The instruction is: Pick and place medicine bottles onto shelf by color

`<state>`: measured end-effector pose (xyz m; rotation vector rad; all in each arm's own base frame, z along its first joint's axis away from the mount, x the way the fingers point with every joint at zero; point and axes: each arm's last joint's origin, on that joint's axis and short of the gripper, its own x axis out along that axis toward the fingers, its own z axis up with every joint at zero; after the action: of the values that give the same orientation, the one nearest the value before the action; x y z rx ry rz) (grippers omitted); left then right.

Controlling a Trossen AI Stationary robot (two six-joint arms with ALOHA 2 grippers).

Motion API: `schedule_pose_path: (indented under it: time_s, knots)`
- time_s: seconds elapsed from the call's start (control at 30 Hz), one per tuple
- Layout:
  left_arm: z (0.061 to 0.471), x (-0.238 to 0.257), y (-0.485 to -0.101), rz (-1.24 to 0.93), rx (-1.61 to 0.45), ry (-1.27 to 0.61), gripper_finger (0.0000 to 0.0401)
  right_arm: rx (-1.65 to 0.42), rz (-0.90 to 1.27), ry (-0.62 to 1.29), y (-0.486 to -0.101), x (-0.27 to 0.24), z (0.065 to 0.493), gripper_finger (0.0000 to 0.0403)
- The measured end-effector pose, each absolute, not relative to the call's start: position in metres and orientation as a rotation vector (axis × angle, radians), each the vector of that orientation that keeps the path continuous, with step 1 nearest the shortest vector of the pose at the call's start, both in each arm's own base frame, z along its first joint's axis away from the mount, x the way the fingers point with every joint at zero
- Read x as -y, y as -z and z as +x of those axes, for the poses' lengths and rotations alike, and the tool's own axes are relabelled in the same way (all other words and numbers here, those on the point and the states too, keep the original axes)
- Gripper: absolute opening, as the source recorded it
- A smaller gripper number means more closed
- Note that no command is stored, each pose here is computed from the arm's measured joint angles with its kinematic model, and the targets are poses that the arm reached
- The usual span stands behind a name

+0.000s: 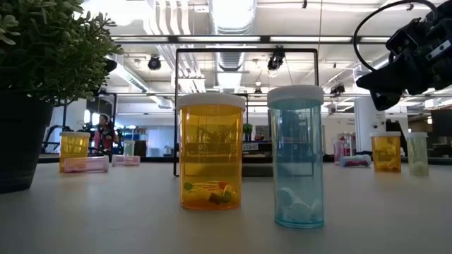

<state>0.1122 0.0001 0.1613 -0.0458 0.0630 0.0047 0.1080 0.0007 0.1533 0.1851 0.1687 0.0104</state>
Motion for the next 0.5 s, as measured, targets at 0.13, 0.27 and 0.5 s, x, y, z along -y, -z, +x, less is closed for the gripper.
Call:
schedule_pose_path:
  time_s: [0.13,0.27,0.5]
  knots:
    - [0.112,0.000,-0.161,-0.046,-0.063,-0.004,0.0000,-0.169,0.184,-0.010,-0.153,-0.001,0.108,0.0022]
    - [0.112,0.000,-0.161,-0.046,-0.063,-0.005,0.0000,-0.125,0.156,0.005,-0.157,0.000,0.108,0.0022]
    - [0.112,0.000,-0.161,-0.046,-0.062,-0.004,0.0000,0.032,0.093,0.034,-0.172,0.001,0.110,0.0022]
